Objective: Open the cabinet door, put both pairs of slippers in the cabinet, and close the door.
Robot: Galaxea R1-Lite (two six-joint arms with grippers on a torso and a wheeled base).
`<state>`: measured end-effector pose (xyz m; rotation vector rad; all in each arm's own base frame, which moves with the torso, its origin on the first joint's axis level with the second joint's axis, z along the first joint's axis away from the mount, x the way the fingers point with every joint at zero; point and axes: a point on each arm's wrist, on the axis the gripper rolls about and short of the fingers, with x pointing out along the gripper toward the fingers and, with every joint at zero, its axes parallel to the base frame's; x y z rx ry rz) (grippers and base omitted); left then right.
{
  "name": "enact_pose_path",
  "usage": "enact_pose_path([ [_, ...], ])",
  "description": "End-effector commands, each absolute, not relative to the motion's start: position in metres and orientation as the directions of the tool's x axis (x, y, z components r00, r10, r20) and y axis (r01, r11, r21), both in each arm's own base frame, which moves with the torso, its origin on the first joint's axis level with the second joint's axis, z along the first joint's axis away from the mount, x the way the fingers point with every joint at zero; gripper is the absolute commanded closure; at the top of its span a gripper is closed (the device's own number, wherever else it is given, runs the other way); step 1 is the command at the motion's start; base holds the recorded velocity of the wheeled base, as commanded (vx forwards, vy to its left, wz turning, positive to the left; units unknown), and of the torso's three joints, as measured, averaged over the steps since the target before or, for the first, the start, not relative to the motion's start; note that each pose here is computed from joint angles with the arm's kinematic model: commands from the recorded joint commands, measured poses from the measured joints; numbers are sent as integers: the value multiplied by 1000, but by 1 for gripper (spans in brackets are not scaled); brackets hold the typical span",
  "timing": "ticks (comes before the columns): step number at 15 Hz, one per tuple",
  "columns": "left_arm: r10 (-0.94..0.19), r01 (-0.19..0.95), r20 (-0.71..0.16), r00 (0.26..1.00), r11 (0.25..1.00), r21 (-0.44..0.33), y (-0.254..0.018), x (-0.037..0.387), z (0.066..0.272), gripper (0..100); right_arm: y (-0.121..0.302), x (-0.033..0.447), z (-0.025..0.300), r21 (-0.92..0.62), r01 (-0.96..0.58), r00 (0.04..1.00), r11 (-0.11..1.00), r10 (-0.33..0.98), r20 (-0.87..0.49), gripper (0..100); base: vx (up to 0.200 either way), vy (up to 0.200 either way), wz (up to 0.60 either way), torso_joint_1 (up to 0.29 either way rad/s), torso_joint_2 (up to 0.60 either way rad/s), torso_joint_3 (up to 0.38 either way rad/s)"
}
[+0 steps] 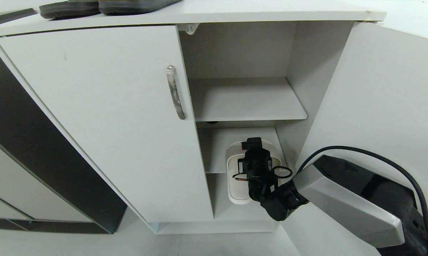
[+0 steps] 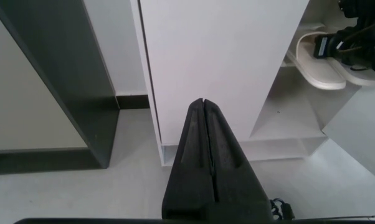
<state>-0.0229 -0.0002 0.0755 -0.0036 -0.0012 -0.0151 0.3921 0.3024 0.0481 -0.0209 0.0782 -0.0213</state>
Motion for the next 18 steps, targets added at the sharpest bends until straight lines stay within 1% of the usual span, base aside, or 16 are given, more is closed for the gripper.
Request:
enact_pose_path([
  [1, -15, 15, 0, 1000, 1000, -3, 0, -23, 75, 100, 301, 399, 44, -8, 31, 997, 999, -31, -73, 100, 0, 0, 0, 0, 0, 0],
  [5, -15, 15, 0, 1000, 1000, -5, 0, -23, 75, 100, 297, 413, 44, 8, 56, 997, 998, -55, -57, 100, 0, 0, 0, 0, 0, 0],
  [8, -15, 15, 0, 1000, 1000, -5, 0, -23, 75, 100, 298, 422, 54, 27, 22, 999, 999, -20, -37, 100, 0, 0, 0, 0, 0, 0],
  [9, -15, 15, 0, 1000, 1000, -5, 0, -23, 75, 100, 298, 422, 54, 27, 22, 999, 999, -20, -37, 100, 0, 0, 0, 0, 0, 0],
  [11, -15, 15, 0, 1000, 1000, -5, 0, -23, 75, 100, 299, 434, 67, 30, 31, 999, 999, -30, -33, 100, 0, 0, 0, 0, 0, 0],
  [13, -15, 15, 0, 1000, 1000, -5, 0, -23, 75, 100, 301, 441, 70, 27, 12, 999, 1000, -11, -38, 100, 0, 0, 0, 0, 0, 0],
  [18, -15, 15, 0, 1000, 1000, -5, 0, -23, 75, 100, 302, 448, 72, 28, 14, 999, 1000, -13, -35, 100, 0, 0, 0, 0, 0, 0],
])
